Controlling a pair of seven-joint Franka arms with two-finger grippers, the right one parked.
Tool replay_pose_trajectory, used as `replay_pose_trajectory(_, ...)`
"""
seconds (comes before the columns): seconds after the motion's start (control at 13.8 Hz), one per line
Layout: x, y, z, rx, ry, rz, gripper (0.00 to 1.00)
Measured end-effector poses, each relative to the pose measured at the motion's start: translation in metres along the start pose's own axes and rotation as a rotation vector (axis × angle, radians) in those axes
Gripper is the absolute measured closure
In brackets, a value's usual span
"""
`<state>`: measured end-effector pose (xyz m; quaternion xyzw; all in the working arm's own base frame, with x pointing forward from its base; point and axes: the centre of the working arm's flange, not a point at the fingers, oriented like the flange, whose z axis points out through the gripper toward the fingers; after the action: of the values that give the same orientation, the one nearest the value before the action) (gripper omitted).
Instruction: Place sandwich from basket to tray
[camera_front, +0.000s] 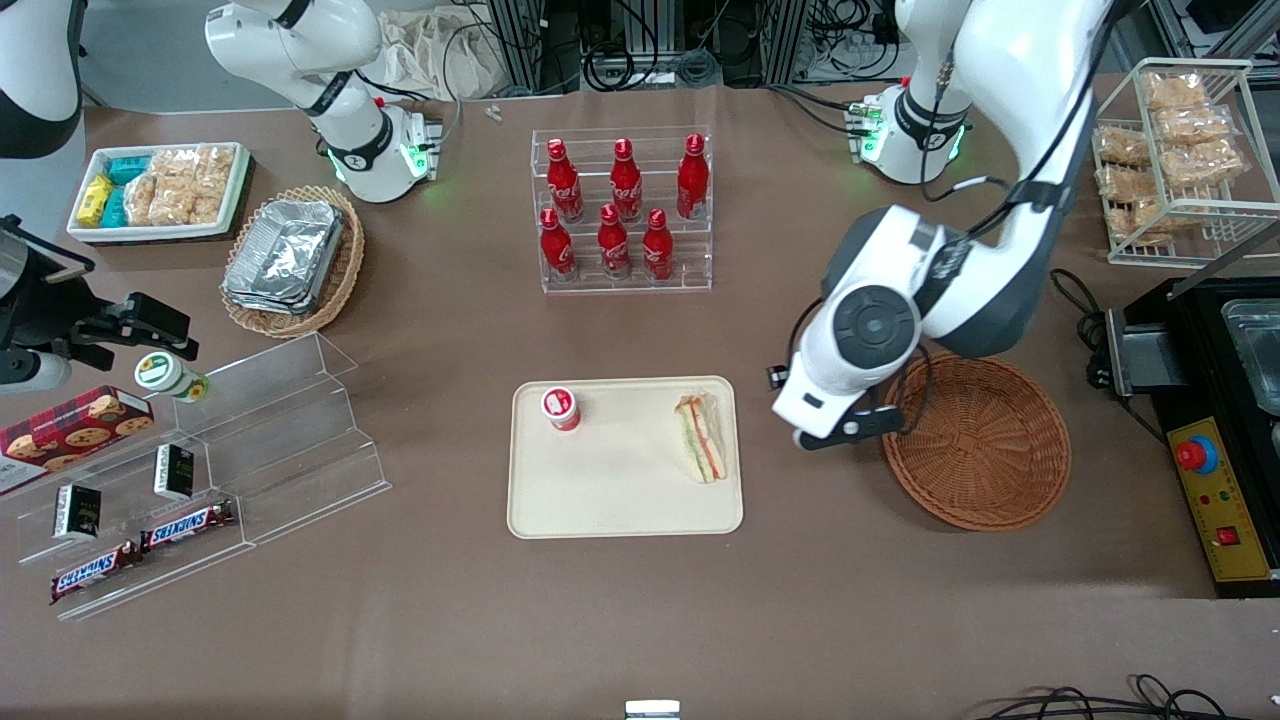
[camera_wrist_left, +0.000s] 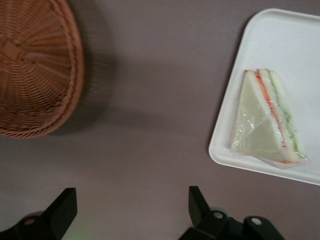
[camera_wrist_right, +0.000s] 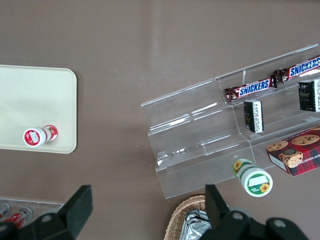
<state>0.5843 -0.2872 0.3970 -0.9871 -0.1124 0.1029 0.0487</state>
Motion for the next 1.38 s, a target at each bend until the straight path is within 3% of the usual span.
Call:
replay_pose_trajectory(0.51,0.033,-0.140,-0.072,-0.010,0.001,0.029,0.01)
replay_pose_trajectory(0.87,0.042,-0.239,-0.116,-0.035,0.052,0.212,0.01)
replay_pose_trajectory(1.38,0.048,-0.264,-0.134,-0.047,0.095,0.249,0.00)
